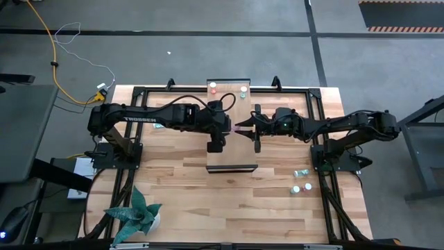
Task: Pick and place medicine bottles onto shelf by color
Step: Put the transparent pink pill bottle on the shelf
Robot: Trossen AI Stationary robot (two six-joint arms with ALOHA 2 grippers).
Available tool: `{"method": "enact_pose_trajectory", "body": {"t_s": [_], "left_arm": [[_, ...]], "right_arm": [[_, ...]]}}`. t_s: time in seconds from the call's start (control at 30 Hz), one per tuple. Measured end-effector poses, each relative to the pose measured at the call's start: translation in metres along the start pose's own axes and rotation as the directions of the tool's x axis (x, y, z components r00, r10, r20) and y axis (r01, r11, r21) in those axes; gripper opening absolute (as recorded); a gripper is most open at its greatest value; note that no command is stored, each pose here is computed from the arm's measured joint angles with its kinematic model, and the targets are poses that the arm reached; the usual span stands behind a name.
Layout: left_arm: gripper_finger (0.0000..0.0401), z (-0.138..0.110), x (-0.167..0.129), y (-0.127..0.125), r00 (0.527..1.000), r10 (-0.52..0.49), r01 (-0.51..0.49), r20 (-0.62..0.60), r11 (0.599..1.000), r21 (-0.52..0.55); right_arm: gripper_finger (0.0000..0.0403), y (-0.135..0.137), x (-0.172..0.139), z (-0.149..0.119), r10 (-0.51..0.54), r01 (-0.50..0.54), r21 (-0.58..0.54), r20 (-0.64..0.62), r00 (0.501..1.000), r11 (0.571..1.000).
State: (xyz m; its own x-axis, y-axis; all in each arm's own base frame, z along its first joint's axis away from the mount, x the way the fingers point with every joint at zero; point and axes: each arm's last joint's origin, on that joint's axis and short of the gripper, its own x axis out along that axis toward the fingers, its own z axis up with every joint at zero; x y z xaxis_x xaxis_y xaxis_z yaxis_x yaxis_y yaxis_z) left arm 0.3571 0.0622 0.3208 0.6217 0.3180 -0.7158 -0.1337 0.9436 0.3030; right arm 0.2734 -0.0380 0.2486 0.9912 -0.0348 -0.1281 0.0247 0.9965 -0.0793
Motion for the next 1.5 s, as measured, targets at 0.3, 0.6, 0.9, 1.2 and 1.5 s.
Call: {"method": "enact_pose_trajectory", "body": {"t_s": [0.3,0.6,0.9,1.2,1.5], "left_arm": [[0.0231,0.001,-0.014,0.003,1.0,0.008,-0.008,0.024,1.0,-0.002],[0.0233,-0.009,-0.058,0.016,0.987,0.038,-0.012,0.153,0.986,-0.165],[0.0228,-0.065,-0.048,0.0,0.869,0.124,0.018,0.479,0.959,-0.282],[0.0227,-0.115,-0.025,-0.018,0.565,0.228,0.149,0.793,0.917,-0.37],[0.0227,-0.105,-0.017,-0.02,0.398,0.19,0.251,0.898,0.919,-0.305]], "right_arm": [[0.0086,0.0,-0.001,0.0,-0.011,0.011,-0.011,-0.011,1.0,1.0],[0.0084,-0.002,-0.008,0.003,-0.078,0.076,-0.049,-0.032,0.996,0.996],[0.0084,0.006,-0.007,0.015,-0.052,0.061,-0.099,0.088,0.995,0.993],[0.0084,0.018,0.011,0.024,-0.022,0.074,-0.124,0.382,0.924,0.99],[0.0083,0.016,0.04,0.029,-0.038,0.133,-0.108,0.619,0.784,0.985]]}}
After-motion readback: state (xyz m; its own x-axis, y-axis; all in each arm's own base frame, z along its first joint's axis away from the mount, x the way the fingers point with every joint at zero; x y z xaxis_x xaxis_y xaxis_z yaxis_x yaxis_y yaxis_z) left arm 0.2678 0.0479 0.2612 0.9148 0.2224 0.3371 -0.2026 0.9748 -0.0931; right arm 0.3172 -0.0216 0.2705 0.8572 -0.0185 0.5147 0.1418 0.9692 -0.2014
